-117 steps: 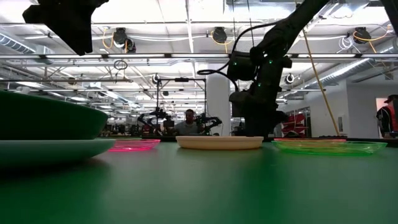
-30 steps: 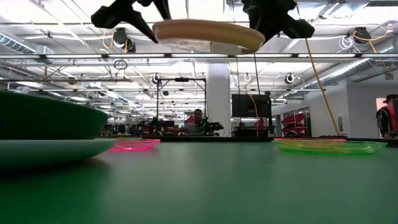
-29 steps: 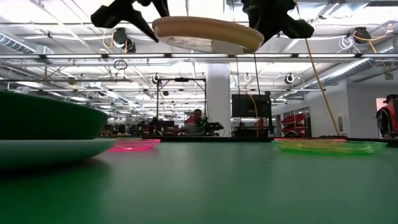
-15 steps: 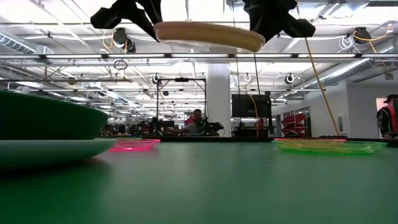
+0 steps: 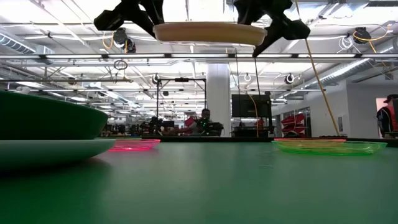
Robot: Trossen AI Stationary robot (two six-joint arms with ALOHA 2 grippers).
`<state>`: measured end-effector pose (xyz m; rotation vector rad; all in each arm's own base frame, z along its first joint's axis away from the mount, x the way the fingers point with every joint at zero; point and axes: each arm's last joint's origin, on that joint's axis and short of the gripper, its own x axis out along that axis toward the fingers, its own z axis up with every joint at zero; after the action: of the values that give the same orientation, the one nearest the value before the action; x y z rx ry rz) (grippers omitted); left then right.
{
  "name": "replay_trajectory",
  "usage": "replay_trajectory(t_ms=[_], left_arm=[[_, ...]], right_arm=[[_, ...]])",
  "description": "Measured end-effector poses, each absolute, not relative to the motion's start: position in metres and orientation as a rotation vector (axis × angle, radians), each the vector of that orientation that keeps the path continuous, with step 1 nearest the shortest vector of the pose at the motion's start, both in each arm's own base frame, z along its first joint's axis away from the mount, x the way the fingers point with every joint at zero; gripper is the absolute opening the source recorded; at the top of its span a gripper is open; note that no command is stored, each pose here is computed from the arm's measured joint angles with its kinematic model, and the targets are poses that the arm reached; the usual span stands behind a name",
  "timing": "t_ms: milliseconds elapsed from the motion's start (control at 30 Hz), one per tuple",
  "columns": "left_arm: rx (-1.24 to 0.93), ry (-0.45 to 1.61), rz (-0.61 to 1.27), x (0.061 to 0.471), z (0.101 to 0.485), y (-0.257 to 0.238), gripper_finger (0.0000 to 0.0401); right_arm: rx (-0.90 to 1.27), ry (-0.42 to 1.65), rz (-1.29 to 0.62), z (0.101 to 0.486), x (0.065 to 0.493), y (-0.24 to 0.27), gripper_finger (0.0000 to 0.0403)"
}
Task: Stack plastic plates
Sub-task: Stack the white plate on top of the medium pink plate
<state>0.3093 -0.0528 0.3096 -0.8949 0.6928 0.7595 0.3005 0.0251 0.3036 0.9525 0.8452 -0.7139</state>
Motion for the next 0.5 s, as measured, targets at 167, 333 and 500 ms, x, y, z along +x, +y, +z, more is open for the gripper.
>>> replay_trajectory(t_ms=[167,333,500], left_arm=[[-0.880,0.741,0.737,0.308,0.308,-0.053,0.0036],[-0.916,0.824,0.731,0.303,0.306,-0.055,0.0036],[-0.969,0.891,0.665,0.298,0.307,-0.068,0.0036]], right_arm=[[0.907,0.888,-0.653,0.314,0.288,0.018,0.0260],[0.845,0.884,-0.532,0.331,0.274,0.008,0.0280],[0.714,0.857,-0.455,0.349,0.253,-0.006,0.0279]])
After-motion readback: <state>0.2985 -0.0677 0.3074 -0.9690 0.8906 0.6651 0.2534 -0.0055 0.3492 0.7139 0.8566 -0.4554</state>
